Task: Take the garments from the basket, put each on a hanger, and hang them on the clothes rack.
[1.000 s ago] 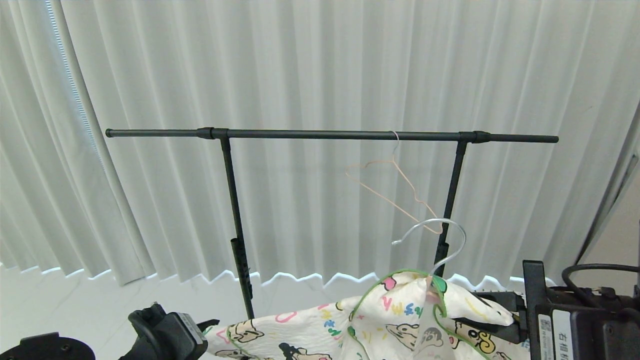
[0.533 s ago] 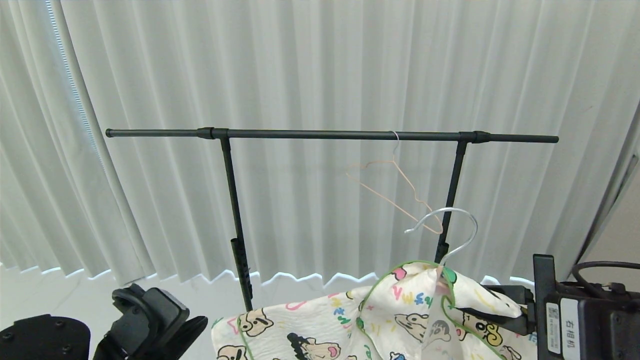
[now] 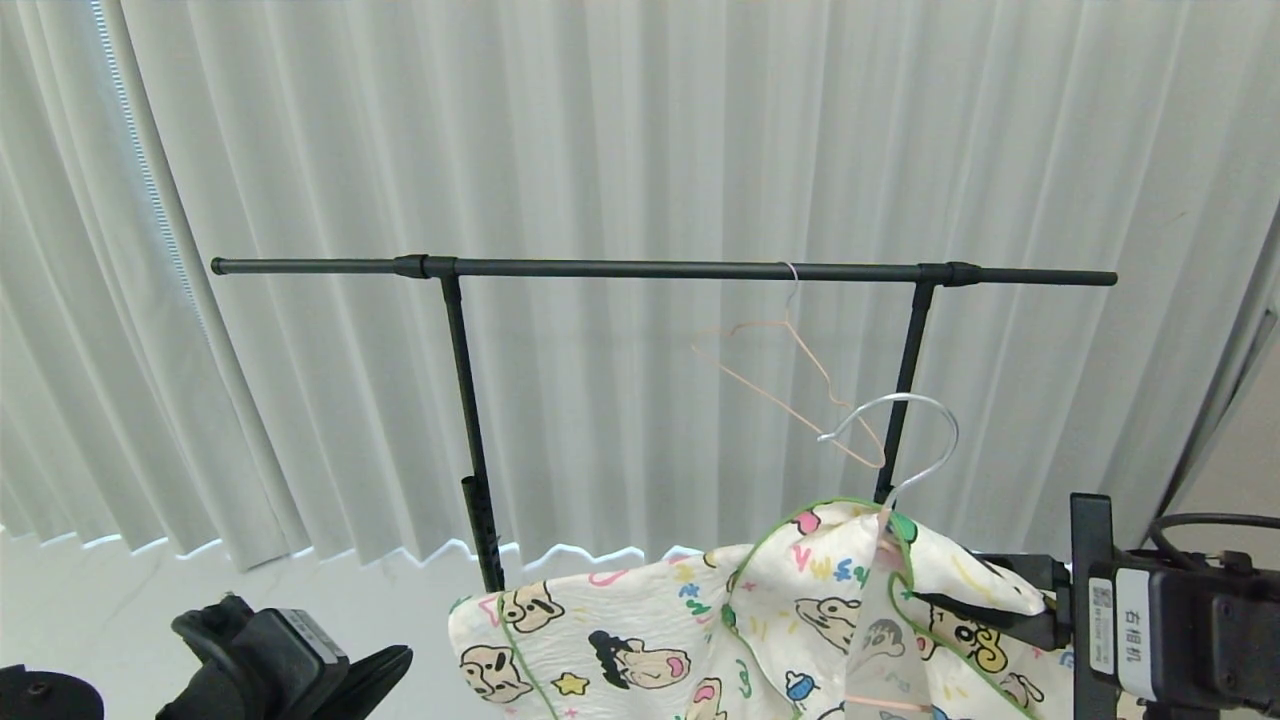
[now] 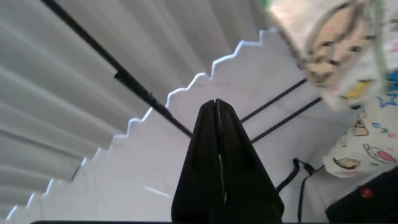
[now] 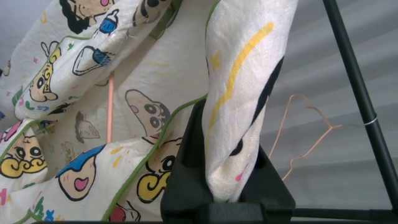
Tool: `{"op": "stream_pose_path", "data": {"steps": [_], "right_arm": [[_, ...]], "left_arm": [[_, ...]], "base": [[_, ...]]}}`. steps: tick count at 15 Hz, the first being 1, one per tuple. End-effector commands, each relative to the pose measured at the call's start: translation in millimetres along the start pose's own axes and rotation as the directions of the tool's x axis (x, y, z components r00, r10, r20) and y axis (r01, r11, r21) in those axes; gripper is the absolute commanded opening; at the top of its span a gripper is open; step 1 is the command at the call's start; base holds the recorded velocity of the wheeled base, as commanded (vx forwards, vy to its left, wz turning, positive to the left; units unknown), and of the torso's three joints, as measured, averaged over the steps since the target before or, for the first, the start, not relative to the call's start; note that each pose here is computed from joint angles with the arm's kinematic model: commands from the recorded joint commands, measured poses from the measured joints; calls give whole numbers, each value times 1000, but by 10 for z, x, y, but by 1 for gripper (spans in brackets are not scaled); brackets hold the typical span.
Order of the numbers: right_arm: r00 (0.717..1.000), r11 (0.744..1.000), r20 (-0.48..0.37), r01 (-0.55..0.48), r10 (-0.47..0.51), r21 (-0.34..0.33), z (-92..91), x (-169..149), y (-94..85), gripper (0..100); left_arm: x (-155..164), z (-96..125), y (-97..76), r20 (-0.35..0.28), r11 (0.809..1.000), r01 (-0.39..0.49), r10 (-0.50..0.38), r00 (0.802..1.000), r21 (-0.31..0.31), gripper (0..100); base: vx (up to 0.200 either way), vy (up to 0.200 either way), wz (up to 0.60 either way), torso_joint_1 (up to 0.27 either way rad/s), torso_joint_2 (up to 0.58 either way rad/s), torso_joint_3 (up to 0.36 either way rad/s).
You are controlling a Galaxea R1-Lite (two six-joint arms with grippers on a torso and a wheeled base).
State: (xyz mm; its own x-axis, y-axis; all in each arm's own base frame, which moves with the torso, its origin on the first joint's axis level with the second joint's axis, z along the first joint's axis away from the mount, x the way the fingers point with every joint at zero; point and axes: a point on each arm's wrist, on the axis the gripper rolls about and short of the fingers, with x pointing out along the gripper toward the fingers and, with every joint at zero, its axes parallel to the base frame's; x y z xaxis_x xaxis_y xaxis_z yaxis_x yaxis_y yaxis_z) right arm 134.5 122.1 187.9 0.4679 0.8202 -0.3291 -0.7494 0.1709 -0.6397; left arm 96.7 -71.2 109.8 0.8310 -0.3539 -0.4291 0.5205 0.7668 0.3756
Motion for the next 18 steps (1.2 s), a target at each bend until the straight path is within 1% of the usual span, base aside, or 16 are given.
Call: {"op": "stream_pose_path", "data": {"steps": [1, 3, 4, 5, 7, 8, 10, 11, 18], "right_arm": [[1000, 1000, 3, 0, 0, 1, 4, 7, -11, 0], [1000, 1000, 12, -5, 5, -3, 13, 2, -4, 0], [1000, 1000, 24, -10, 10, -6, 24, 0, -4, 0], [999, 1000, 43, -20, 20, -12, 45, 2, 6, 0], [997, 999, 70, -27, 29, -25, 84, 13, 25, 0], [997, 999, 72, -27, 29, -27, 87, 13, 25, 0], [997, 999, 73, -26, 28, -28, 88, 13, 24, 0], [997, 999, 73, -26, 28, -26, 89, 17, 21, 0], [997, 1000, 71, -16, 17, -23, 93, 14, 0, 0]], "left_arm": [[-48, 43, -53, 52, 998, 63, -64, 997, 15, 100], [-57, 109, -84, 111, 983, 184, -186, 976, 28, 100], [-40, 159, -84, 128, 977, 210, -212, 969, 28, 100], [9, 220, -78, 128, 977, 211, -212, 969, 21, 100], [97, 326, -76, 128, 976, 217, -211, 969, -36, 100], [107, 310, -84, 118, 973, 223, -215, 969, -56, 100], [90, 249, -96, 102, 972, 228, -221, 970, -58, 100], [88, 232, -100, 96, 972, 229, -223, 970, -56, 0], [99, 224, -81, 87, 976, 210, -204, 975, -64, 0]], "base": [[0, 0, 0, 0, 0, 0], [0, 0, 0, 0, 0, 0], [0, 0, 0, 0, 0, 0], [0, 0, 0, 0, 0, 0], [0, 0, 0, 0, 0, 0], [0, 0, 0, 0, 0, 0], [0, 0, 0, 0, 0, 0], [0, 0, 0, 0, 0, 0], [0, 0, 0, 0, 0, 0]]}}
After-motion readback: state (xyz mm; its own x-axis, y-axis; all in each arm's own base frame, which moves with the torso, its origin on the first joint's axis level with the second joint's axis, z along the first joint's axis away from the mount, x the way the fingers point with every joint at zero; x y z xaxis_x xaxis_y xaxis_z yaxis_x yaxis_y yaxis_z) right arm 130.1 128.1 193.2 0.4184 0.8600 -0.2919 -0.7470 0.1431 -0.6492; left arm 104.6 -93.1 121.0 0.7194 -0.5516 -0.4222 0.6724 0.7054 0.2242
